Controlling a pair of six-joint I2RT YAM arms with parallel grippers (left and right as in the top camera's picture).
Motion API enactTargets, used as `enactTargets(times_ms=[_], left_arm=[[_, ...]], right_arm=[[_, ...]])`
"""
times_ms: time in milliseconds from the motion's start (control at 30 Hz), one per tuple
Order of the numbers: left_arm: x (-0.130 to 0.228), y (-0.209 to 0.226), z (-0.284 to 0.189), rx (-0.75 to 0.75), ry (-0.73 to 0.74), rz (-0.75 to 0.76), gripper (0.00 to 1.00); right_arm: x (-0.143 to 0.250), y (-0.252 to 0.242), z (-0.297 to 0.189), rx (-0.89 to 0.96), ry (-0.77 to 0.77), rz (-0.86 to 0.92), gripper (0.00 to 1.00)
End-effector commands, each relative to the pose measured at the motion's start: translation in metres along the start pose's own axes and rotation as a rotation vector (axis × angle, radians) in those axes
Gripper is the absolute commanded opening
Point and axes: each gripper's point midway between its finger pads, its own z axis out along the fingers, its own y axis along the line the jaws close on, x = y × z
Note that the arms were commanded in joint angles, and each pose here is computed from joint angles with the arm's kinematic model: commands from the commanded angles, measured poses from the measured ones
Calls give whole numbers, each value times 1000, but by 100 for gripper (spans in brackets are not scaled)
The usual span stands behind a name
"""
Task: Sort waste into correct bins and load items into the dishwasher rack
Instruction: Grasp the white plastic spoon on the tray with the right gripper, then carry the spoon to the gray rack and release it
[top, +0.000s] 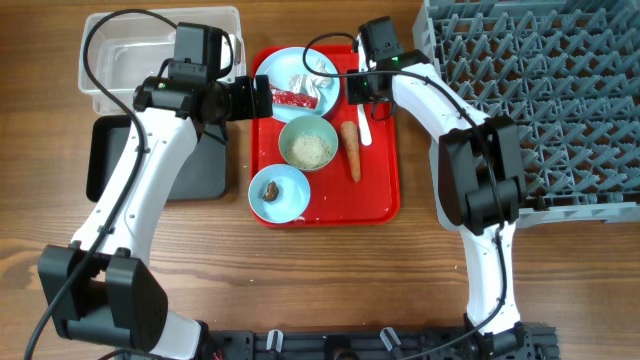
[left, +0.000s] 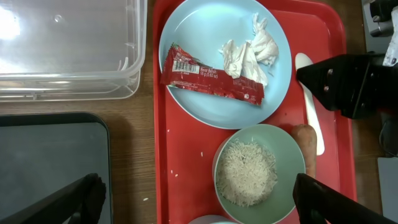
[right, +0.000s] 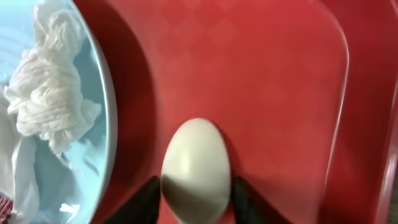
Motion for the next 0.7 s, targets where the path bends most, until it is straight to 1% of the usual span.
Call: enactTargets(times_ms=[0, 167, 300, 367, 467, 567, 667], left_arm=[[-1, 6, -1, -17, -4, -16, 98], [-1, 6, -1, -16, -4, -16, 99], [-1, 6, -1, -16, -4, -16, 100], [-1, 6, -1, -16, -4, -16, 100], [-1, 6, -1, -16, -5, -16, 100], [-1, 6, -1, -16, -4, -16, 100], [-1, 6, -1, -16, -4, -16, 100]], right_arm=[[38, -9, 37, 24, 110, -14, 30], [40, -9, 37, 26, 119, -16, 17], [44, -9, 36, 25, 134, -15, 4], [44, -11, 33, 27, 139, -12, 4], [33, -9, 14, 25, 117, -13, 4], [3, -6, -32, 13, 32, -42, 4], [-19, -3, -85, 0, -41, -146, 4]])
